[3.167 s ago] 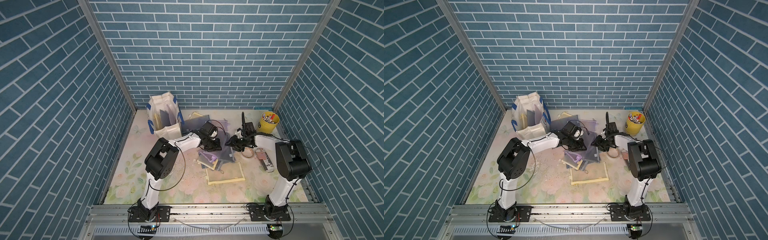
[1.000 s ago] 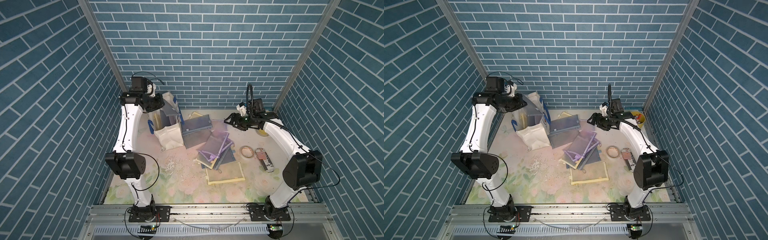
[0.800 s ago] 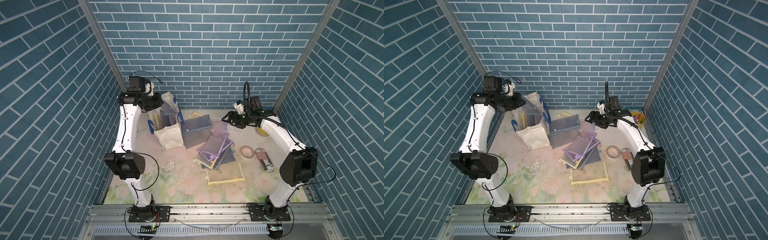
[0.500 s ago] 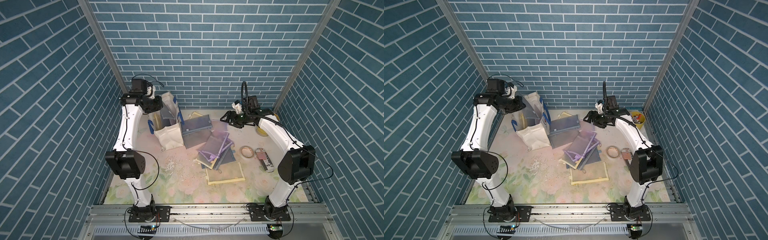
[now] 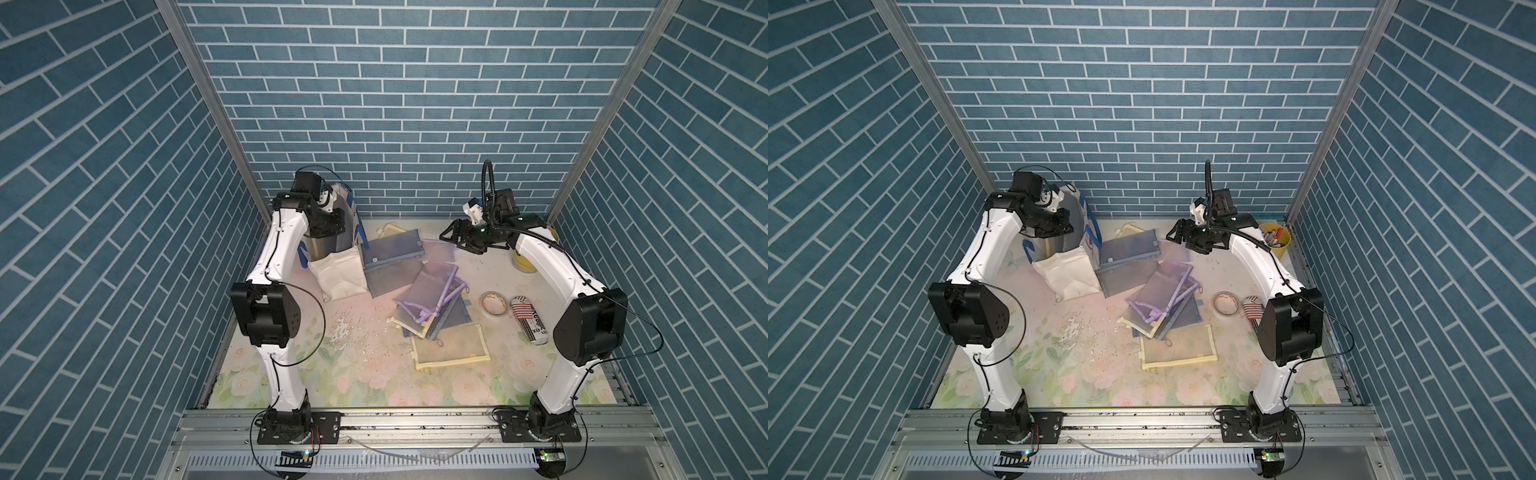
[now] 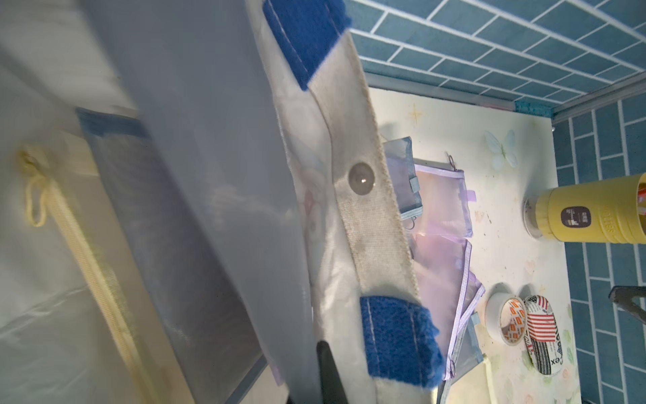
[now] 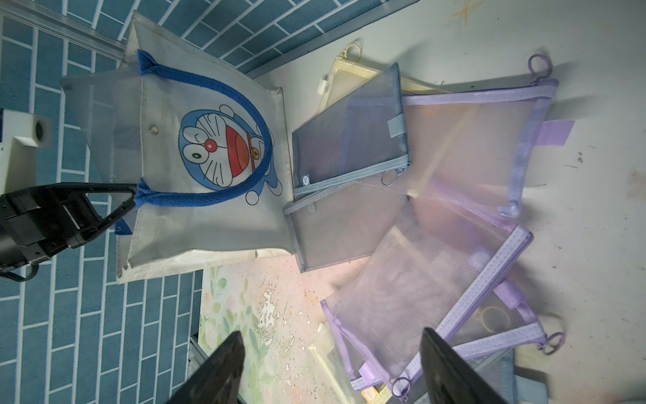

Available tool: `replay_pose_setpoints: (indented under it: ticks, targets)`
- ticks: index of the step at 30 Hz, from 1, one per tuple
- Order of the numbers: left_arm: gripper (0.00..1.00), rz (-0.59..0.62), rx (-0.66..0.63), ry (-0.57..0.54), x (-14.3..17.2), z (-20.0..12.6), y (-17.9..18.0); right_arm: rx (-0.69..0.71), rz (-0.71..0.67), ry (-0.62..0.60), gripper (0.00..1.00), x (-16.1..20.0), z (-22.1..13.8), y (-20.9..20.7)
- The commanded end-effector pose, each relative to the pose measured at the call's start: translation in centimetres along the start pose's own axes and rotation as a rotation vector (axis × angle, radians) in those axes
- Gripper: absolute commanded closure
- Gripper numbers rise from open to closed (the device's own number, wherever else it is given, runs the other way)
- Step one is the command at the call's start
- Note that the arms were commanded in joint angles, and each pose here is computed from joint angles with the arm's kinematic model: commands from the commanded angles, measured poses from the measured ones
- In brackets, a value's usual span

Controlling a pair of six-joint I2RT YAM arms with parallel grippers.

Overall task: Put the pencil pouch into the canvas bag
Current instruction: Place the pencil pouch in the canvas bag, then pick up the pencil pouch.

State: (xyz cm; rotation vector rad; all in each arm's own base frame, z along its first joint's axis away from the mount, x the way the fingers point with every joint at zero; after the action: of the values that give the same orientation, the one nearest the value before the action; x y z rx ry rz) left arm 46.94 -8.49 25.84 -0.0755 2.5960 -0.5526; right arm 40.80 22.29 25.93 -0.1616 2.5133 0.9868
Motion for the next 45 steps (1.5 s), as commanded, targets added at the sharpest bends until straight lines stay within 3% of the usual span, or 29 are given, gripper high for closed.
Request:
replay_pose_setpoints:
  ticks: [1,8,12,16,21,24,28,34,38,45]
  targets:
    - [1.0,0.001,-0.024,0.045,0.6,1.2,0.1,0.008,0.014,0.006,0.22,0.2,-0.1,0.2]
    - [0.98,-0.068,-0.135,0.088,0.6,2.5,2.1,0.01,0.018,0.007,0.22,0.8,-0.1,-0.1]
    - [0.61,-0.077,-0.16,0.03,-0.2,0.9,1.8,0.014,0.017,0.006,0.22,1.0,-0.2,-0.2]
    - [0.53,-0.013,-0.256,-0.062,-1.1,-3.0,0.6,0.022,0.031,0.013,0.22,1.5,-0.1,-0.6]
    - [0.43,0.137,-0.348,-0.139,-0.8,-6.7,-4.0,0.022,0.08,0.01,0.22,2.2,0.6,-1.4]
    - [0.42,0.238,-0.302,-0.131,1.0,-6.7,-8.3,0.028,0.096,0.013,0.22,2.6,1.0,-1.9]
    - [0.42,0.293,-0.05,-0.091,4.8,-4.5,-15.1,0.049,0.129,0.03,0.23,3.8,2.1,-3.3]
    - [0.42,0.143,0.277,0.08,10.2,2.0,-20.0,0.065,0.232,0.036,0.22,6.1,3.3,-5.2]
    - [0.41,0.087,0.294,0.18,13.1,6.8,-19.4,0.052,0.26,0.058,0.22,7.0,4.5,-6.1]
    - [0.41,0.099,0.179,0.26,15.4,12.7,-17.0,0.071,0.273,0.046,0.22,7.6,6.4,-7.9]
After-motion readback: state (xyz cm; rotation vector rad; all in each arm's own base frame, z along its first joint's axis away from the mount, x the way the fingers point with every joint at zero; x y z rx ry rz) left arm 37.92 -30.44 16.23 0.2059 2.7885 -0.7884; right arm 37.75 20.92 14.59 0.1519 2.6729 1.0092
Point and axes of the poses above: each gripper's point midway between its finger pads, its own z axis out along the fingers, its own y axis along the line the jaws close on, x = y × z, the point moved 3 cm from there along -z, back along the fingers, and after that the axes turned 3 degrees about -z, right-handed, at the moved point
